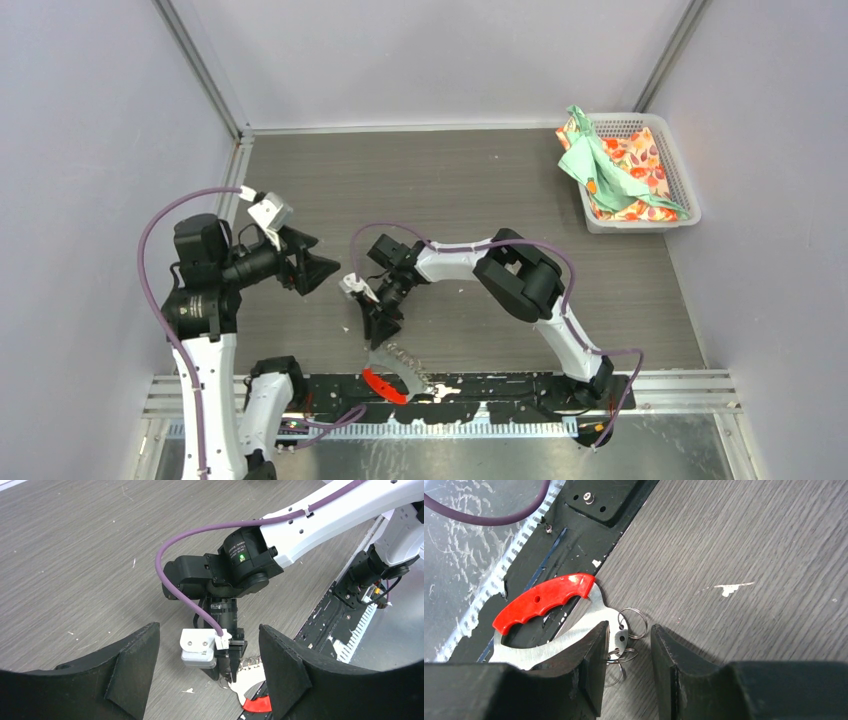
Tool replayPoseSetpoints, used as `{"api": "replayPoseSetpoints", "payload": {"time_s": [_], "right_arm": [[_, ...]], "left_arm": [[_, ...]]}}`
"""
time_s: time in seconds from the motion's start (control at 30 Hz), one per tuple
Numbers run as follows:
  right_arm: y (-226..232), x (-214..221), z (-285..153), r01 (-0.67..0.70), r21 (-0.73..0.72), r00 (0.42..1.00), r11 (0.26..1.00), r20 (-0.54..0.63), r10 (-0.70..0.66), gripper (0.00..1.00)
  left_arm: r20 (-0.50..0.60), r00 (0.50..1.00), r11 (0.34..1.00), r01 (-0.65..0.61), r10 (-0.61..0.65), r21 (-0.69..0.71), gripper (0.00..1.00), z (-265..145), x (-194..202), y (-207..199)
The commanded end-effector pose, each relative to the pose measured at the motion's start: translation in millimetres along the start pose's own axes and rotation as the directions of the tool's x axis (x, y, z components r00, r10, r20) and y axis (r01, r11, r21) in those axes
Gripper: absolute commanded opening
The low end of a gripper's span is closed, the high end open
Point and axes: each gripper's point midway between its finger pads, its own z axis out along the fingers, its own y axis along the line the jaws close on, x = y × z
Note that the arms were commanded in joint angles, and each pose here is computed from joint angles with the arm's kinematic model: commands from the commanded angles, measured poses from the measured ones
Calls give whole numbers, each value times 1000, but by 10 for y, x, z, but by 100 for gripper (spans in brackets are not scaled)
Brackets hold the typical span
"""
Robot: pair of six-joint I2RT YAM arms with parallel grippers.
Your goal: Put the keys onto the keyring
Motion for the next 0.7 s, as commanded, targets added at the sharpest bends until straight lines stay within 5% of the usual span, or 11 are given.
{"api": "replayPoseSetpoints", "payload": {"time_s": [0.0,0.37,0.67], "right_arm": [[26,-142,-27,46,2,999,999,-2,-46,42],[-9,-67,111,38,14,999,999,-37,-38,35],[-47,-158,22,49,52,998,997,-41,-47,1]], "left_arm": [[25,999,1000,-27,27,10,73,-30,-141,-35],[27,999,999,-29,28,18,72,-16,-136,-30],[29,999,999,-27,27,28,72,-11,-113,-47]]}}
